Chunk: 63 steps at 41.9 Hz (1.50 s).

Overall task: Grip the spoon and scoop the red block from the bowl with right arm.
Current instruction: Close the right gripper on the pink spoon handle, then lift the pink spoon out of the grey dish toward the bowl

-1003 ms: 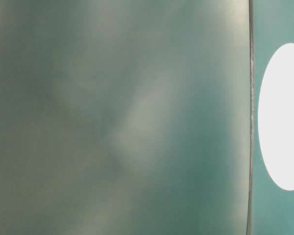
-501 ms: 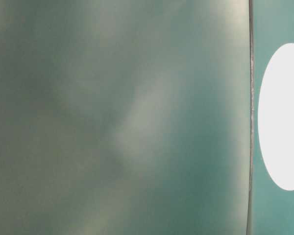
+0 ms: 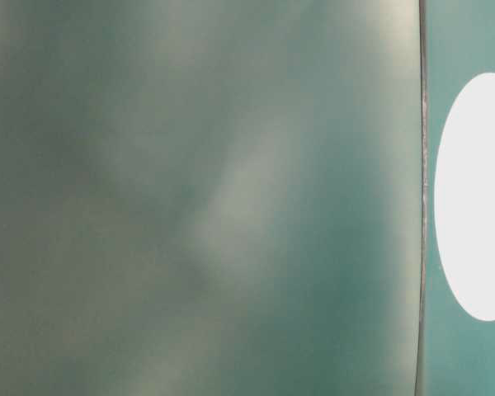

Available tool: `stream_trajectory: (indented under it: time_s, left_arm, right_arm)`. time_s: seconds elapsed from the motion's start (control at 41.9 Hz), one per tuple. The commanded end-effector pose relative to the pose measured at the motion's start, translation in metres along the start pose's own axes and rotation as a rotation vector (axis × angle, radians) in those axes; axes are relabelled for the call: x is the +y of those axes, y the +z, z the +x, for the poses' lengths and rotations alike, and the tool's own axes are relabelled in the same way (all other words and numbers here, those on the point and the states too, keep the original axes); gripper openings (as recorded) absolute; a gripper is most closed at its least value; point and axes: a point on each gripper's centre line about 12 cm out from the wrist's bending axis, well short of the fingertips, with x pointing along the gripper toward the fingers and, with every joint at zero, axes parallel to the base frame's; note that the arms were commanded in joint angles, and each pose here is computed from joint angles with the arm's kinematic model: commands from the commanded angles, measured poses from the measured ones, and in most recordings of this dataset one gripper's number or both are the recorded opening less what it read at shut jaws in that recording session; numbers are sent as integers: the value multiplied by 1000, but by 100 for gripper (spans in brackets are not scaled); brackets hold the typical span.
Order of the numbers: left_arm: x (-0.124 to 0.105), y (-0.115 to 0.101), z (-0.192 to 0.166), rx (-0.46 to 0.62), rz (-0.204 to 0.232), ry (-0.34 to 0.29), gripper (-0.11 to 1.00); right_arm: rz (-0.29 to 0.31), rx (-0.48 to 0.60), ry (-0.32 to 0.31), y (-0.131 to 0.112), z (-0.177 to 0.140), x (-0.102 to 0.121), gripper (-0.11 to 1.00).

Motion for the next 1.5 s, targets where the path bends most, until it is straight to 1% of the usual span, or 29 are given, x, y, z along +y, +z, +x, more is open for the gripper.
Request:
stream_trajectory:
  time_s: [0.0,0.095,0.334,0.907,1.122,1.241,1.361,1.48]
  left_arm:
    - [0,4,1,-9,0,0,0]
    - [0,4,1,-6,0,-1,0]
    - [0,4,1,-5,0,-1,0]
    - [0,3,1,0,0,-1,0]
    - [0,3,1,2,0,-1,0]
    - [0,2,1,5,0,-1,0]
    - [0,2,1,11,0,-1,0]
    - [0,1,1,18,0,-1,0]
  right_arm:
    - [3,-19,8,4,0,3,48]
    - [2,-17,7,3,0,2,46]
    - [1,-14,7,3,0,2,37]
    - [0,-8,9,2,0,2,36]
    - [-3,-8,10,2,0,2,25]
    - [-3,-8,10,2,0,2,25]
    - [6,-23,18,6,-2,3,25]
    - [31,-59,31,16,-6,4,25]
